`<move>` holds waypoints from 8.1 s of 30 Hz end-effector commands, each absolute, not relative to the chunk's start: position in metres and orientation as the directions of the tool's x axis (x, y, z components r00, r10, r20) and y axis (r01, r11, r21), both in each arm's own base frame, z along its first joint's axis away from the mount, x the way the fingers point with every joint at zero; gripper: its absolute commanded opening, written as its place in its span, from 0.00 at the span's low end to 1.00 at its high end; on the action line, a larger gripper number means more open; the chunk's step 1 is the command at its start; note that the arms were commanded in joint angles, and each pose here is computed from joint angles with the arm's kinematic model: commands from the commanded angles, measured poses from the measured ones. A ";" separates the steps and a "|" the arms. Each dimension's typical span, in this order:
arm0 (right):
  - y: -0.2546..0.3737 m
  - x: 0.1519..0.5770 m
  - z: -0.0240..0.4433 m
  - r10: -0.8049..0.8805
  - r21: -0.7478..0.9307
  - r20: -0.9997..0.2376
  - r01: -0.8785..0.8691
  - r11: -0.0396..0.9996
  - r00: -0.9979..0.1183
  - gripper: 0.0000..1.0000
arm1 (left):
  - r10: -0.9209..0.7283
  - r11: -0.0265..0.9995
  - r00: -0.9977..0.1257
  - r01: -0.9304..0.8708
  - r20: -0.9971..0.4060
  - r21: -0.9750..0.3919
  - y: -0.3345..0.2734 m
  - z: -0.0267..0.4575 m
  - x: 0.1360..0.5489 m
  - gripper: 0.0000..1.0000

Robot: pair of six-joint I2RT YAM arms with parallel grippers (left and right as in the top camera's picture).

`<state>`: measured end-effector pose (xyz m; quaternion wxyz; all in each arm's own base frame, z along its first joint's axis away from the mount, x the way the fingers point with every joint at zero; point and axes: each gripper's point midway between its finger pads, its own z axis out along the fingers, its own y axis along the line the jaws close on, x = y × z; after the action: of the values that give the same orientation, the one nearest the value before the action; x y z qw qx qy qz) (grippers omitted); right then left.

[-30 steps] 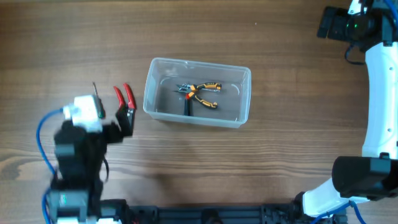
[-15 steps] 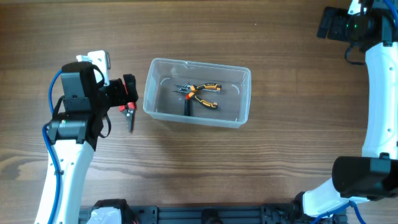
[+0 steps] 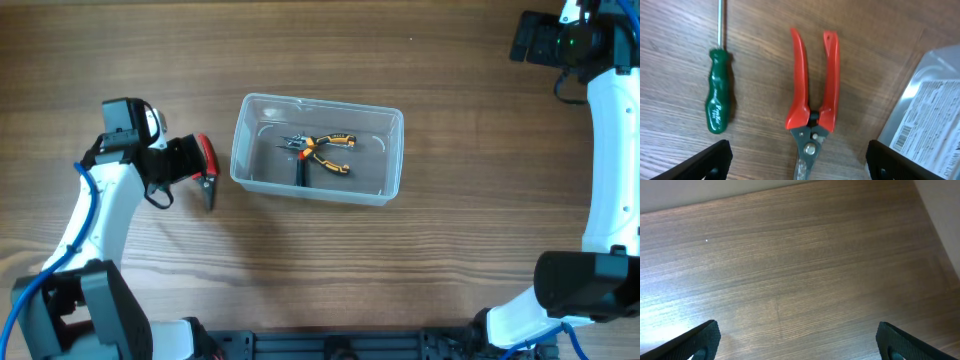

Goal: Pack container
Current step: 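Reach the left gripper to the red-handled pliers and grasp them, then carry the red pliers into the container and release them, then move the left gripper to the green screwdriver and grasp it, then carry the green screwdriver into the container and release it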

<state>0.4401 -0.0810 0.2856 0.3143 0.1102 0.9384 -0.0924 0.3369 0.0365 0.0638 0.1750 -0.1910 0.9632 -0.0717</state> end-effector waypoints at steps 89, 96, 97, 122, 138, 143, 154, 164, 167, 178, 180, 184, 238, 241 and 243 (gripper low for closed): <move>-0.081 0.440 0.291 0.163 -0.095 -0.625 0.282 0.955 -0.763 1.00 | 0.435 0.763 -0.421 0.642 -0.796 0.077 -0.159 0.279 0.410 0.04; -0.081 0.440 0.291 0.163 -0.095 -0.625 0.282 0.955 -0.764 1.00 | 0.795 0.354 -0.191 0.917 -0.576 0.184 -0.221 0.198 0.361 0.04; -0.081 0.440 0.291 0.163 -0.095 -0.625 0.282 0.955 -0.764 1.00 | 0.813 0.324 -0.183 0.931 -0.553 0.168 -0.224 0.187 0.357 0.04; -0.081 0.440 0.291 0.163 -0.095 -0.625 0.282 0.955 -0.763 1.00 | 0.938 0.167 -0.160 0.986 -0.306 -0.003 -0.254 0.055 0.335 0.47; -0.081 0.440 0.291 0.163 -0.095 -0.625 0.282 0.955 -0.764 1.00 | 0.101 0.990 -0.827 0.138 -0.553 -0.027 -0.046 0.229 0.427 0.45; -0.081 0.440 0.291 0.163 -0.095 -0.625 0.282 0.955 -0.764 1.00 | -0.076 0.997 -0.939 -0.067 -0.336 -0.039 0.033 0.189 0.380 0.43; -0.081 0.440 0.291 0.163 -0.095 -0.625 0.282 0.955 -0.764 1.00 | -0.308 0.950 -0.928 -0.310 -0.208 -0.024 0.073 0.090 0.343 0.49; -0.081 0.440 0.291 0.163 -0.095 -0.625 0.282 0.955 -0.763 1.00 | -0.474 0.879 -0.862 -0.476 -0.182 -0.032 0.113 0.070 0.324 0.45; -0.081 0.440 0.291 0.163 -0.095 -0.625 0.282 0.955 -0.764 1.00 | -0.486 0.872 -0.862 -0.488 -0.143 -0.027 0.116 0.057 0.321 0.43; -0.081 0.440 0.291 0.163 -0.095 -0.625 0.282 0.955 -0.764 1.00 | -0.489 0.873 -0.870 -0.487 -0.063 -0.044 0.114 0.006 0.330 0.46; -0.081 0.440 0.291 0.163 -0.095 -0.625 0.281 0.955 -0.764 1.00 | -0.488 0.871 -0.871 -0.482 -0.053 -0.097 0.106 -0.002 0.336 0.47; -0.081 0.440 0.291 0.162 -0.095 -0.625 0.281 0.955 -0.764 1.00 | -0.484 0.870 -0.874 -0.473 -0.050 -0.139 0.101 -0.009 0.343 0.45; -0.081 0.440 0.291 0.163 -0.095 -0.625 0.281 0.955 -0.763 1.00 | 0.443 0.874 -0.806 0.486 -0.393 -0.011 -0.190 0.135 0.347 0.04; -0.081 0.440 0.291 0.163 -0.095 -0.625 0.281 0.955 -0.764 1.00 | 0.539 0.825 -0.772 0.564 -0.336 0.028 -0.191 0.105 0.353 0.04; -0.081 0.440 0.291 0.162 -0.095 -0.625 0.281 0.955 -0.764 1.00 | 0.612 0.778 -0.740 0.627 -0.280 0.044 -0.191 0.083 0.352 0.04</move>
<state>0.4403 -0.0808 0.2857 0.3147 0.1100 0.9383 -0.0922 0.3526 -0.1952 0.1162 0.1758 0.2515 0.9499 -0.0589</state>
